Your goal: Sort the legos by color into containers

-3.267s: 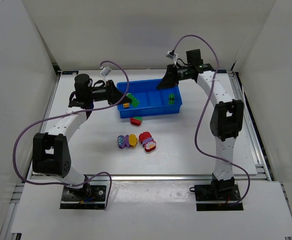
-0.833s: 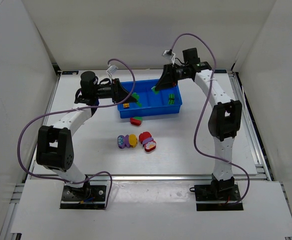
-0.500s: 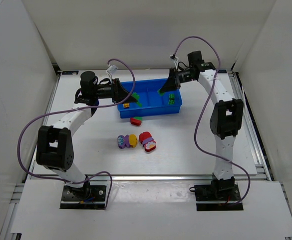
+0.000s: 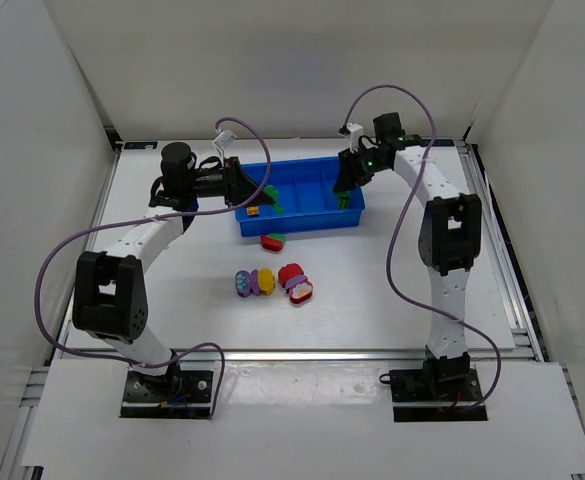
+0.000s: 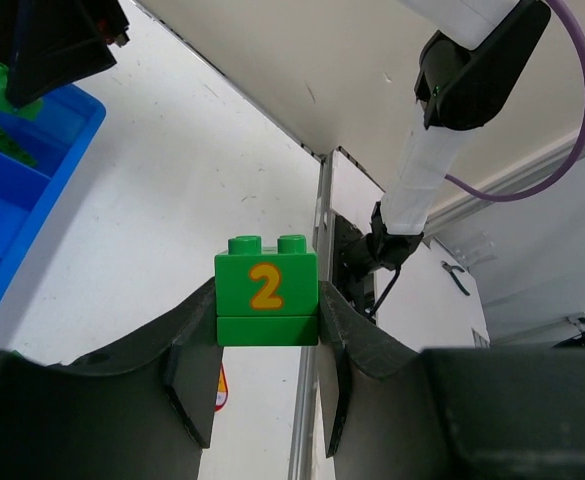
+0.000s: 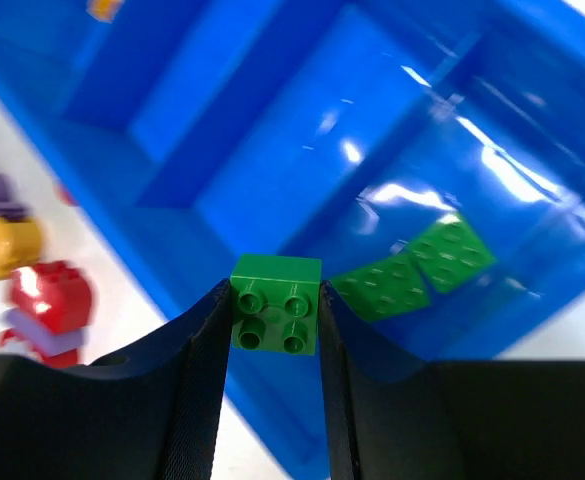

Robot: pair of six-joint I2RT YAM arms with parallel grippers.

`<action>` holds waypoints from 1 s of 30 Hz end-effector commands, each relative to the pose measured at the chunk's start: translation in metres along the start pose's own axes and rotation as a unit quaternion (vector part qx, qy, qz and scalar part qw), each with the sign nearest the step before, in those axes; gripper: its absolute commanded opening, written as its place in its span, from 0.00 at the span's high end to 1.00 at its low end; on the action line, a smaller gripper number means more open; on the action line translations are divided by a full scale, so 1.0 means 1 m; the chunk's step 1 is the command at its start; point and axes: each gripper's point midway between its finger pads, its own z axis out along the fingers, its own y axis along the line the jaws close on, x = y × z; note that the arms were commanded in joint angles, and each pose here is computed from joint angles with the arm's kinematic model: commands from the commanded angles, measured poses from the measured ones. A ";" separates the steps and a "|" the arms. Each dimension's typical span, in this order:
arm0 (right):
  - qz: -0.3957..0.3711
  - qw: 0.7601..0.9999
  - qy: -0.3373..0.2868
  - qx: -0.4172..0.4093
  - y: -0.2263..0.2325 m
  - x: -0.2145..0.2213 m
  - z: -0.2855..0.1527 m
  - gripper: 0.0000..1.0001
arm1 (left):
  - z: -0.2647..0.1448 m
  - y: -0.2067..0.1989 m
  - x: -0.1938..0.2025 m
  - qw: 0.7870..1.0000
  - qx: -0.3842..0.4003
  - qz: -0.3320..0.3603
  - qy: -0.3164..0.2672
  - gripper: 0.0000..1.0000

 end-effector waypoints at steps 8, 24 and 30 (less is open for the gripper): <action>-0.030 0.995 0.027 0.093 -0.044 0.013 0.006 0.60 | -0.002 -0.009 -0.006 1.000 0.003 0.023 -0.001 0.80; -0.022 0.986 -0.119 -0.111 0.064 -0.074 -0.057 0.33 | -0.004 -0.015 0.002 0.999 0.011 0.032 0.010 0.80; 0.032 0.941 -0.122 -0.314 0.137 -0.103 -0.081 0.32 | -0.001 -0.020 0.006 0.999 0.021 0.040 0.018 0.80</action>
